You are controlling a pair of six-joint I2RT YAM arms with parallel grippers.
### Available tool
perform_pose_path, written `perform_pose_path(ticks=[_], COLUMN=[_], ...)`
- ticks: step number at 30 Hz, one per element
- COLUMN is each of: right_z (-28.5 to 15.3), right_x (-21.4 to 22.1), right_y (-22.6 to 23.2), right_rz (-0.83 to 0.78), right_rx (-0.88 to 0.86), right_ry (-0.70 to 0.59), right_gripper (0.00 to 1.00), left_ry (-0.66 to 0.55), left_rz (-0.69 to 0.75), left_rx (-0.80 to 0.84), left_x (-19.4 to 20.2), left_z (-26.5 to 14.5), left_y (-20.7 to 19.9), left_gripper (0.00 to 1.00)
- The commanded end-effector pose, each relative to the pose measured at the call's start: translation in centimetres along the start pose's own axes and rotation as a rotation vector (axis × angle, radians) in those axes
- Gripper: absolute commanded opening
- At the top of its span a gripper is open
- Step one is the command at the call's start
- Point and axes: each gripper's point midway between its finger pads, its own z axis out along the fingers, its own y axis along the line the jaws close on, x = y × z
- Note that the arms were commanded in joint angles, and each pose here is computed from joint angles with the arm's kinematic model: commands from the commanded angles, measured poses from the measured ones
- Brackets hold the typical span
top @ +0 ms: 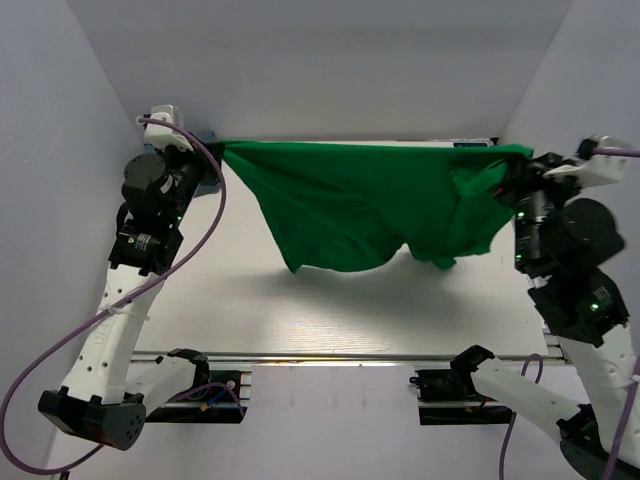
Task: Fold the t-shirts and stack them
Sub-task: Flatten out the tshirt
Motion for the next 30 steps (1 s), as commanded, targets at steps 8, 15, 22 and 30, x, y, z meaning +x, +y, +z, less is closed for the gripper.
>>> perform_pose_path(ticks=[8,15,22,30], right_z=[-2.2,-4.6,-4.5,-7.5], right_x=[-11.6,-14.0,-11.2,-11.8], right_y=[0.1,0.2,4.2,4.3], right_rz=[-0.083,-0.094,-0.144,-0.085], right_rx=[-0.08,-0.18,-0.384,-0.493], right_ry=[-0.213,-0.275,-0.197,-0.248], right_gripper=[0.0,0.0,0.0,0.0], left_ry=[-0.181,-0.305,-0.296,-0.423], left_rz=[0.102,0.157,0.161,0.193], left_rx=[0.005,0.019,0.044,0.002], left_x=[-8.4,-12.0,-12.8,-16.4], left_z=[-4.4,-8.0,-8.5,-13.5], left_y=[-1.2,-1.9,-2.6,-2.5], left_gripper=[0.0,0.0,0.0,0.0])
